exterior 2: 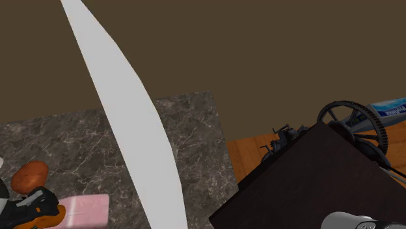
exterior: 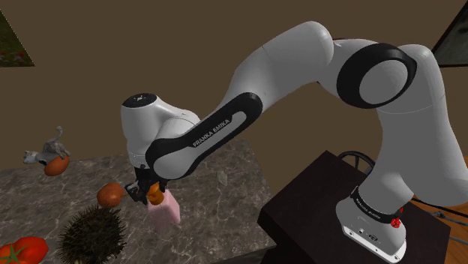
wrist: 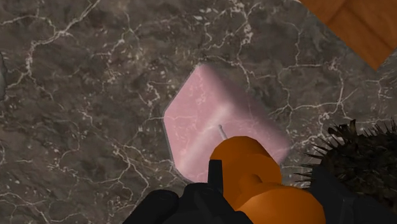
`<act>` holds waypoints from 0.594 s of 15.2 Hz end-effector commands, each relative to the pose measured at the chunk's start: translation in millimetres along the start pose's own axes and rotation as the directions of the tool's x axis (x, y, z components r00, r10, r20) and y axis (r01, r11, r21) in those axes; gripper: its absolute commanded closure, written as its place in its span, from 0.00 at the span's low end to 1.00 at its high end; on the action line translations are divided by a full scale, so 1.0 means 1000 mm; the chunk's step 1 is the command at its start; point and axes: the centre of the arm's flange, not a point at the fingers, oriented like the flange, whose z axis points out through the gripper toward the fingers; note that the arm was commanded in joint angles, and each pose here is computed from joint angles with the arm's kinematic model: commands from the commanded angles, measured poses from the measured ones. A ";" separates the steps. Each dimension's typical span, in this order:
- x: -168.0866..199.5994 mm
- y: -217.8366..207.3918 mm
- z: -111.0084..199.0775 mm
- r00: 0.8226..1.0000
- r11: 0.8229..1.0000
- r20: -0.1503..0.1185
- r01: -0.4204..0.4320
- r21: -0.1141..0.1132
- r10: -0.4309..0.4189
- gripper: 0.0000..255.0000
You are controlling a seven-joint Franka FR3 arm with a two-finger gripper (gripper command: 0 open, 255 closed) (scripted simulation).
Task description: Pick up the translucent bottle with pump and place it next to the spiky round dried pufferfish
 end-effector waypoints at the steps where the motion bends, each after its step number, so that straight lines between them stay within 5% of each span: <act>1: 0.001 0.000 0.010 1.000 1.000 0.000 0.000 0.000 0.000 1.00; 9: 0.001 0.001 0.018 1.000 1.000 0.000 0.000 0.000 0.000 1.00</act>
